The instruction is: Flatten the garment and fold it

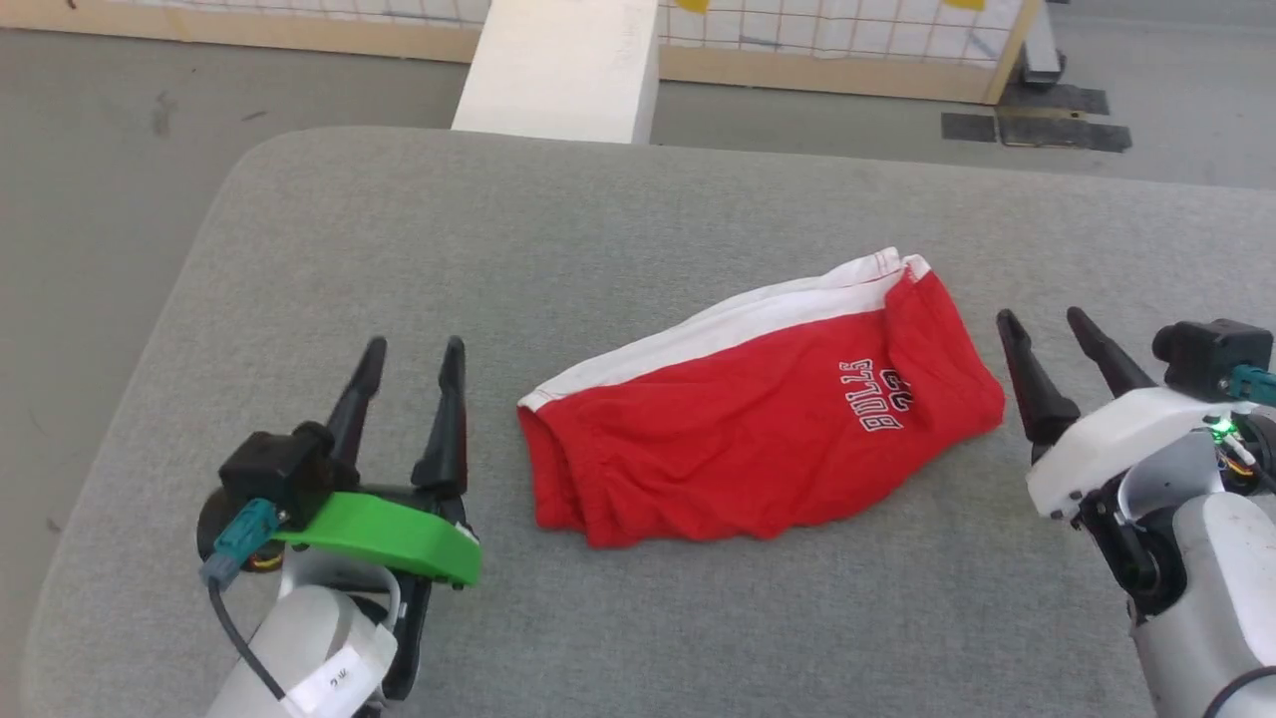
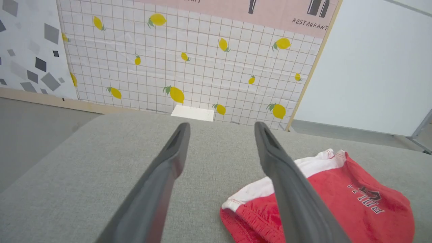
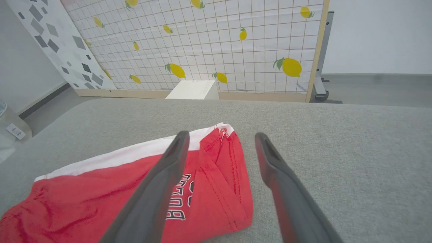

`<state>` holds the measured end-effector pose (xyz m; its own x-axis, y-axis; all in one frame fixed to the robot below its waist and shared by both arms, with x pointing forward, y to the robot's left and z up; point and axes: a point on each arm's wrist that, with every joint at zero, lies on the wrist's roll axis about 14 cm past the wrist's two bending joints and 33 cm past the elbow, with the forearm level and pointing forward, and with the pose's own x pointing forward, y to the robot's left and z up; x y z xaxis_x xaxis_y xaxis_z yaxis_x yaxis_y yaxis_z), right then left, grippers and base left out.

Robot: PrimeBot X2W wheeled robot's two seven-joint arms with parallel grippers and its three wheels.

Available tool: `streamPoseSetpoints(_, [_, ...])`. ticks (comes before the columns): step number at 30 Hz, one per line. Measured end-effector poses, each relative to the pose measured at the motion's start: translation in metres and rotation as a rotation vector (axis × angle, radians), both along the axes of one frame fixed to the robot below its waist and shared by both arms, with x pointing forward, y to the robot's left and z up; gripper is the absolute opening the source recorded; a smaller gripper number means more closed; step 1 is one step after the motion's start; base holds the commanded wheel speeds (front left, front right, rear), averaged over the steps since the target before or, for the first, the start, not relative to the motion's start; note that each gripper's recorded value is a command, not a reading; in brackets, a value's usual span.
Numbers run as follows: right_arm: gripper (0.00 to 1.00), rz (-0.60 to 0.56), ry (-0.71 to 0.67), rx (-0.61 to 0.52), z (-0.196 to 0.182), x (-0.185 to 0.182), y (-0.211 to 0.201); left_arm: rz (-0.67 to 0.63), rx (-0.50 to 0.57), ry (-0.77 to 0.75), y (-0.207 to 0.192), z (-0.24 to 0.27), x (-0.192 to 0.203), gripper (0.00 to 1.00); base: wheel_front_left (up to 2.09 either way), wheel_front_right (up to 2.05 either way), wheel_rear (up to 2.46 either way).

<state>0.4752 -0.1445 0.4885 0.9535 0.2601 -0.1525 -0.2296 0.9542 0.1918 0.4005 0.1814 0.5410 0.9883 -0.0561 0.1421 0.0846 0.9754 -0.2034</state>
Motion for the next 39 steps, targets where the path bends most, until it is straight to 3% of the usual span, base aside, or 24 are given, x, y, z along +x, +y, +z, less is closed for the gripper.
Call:
streamPoseSetpoints(7, [1.0, -0.068, 0.11, 0.052, -0.017, 0.015, 0.001, 0.055, -0.001, -0.066, 0.012, 0.009, 0.003, 1.0, 0.0, 0.0, 0.0])
streamPoseSetpoints(13, [1.0, -0.076, 0.274, 0.021, -0.044, 0.036, 0.004, 0.088, 0.007, -0.031, 0.022, -0.008, 0.006, 1.0, 0.0, 0.0, 0.0])
streamPoseSetpoints(15, [1.0, -0.057, 0.406, -0.033, -0.069, 0.043, 0.01, 0.115, 0.009, -0.005, 0.031, -0.018, 0.007, 1.0, 0.0, 0.0, 0.0])
streamPoseSetpoints(22, [1.0, -0.008, 0.632, -0.13, -0.114, 0.035, 0.02, 0.144, 0.009, 0.03, 0.041, -0.03, 0.006, 1.0, 0.0, 0.0, 0.0])
streamPoseSetpoints(29, [1.0, 0.051, 0.741, -0.14, -0.121, 0.036, 0.035, 0.159, 0.002, 0.046, 0.046, -0.035, 0.005, 1.0, 0.0, 0.0, 0.0])
streamPoseSetpoints(30, [0.93, 0.057, 0.75, -0.136, -0.121, 0.036, 0.037, 0.159, 0.001, 0.047, 0.046, -0.036, 0.004, 1.0, 0.0, 0.0, 0.0])
streamPoseSetpoints(31, [0.52, 0.064, 0.758, -0.129, -0.121, 0.035, 0.038, 0.159, -0.001, 0.047, 0.046, -0.036, 0.004, 1.0, 0.0, 0.0, 0.0])
streamPoseSetpoints(33, [0.14, 0.077, 0.764, -0.118, -0.119, 0.035, 0.043, 0.158, -0.002, 0.046, 0.046, -0.035, 0.004, 1.0, 0.0, 0.0, 0.0])
streamPoseSetpoints(34, [0.0, 0.083, 0.761, -0.115, -0.118, 0.035, 0.044, 0.157, -0.002, 0.046, 0.045, -0.035, 0.004, 1.0, 0.0, 0.0, 0.0])
streamPoseSetpoints(39, [0.0, 0.096, 0.746, -0.098, -0.116, 0.03, 0.049, 0.152, -0.004, 0.042, 0.044, -0.034, 0.003, 1.0, 0.0, 0.0, 0.0])
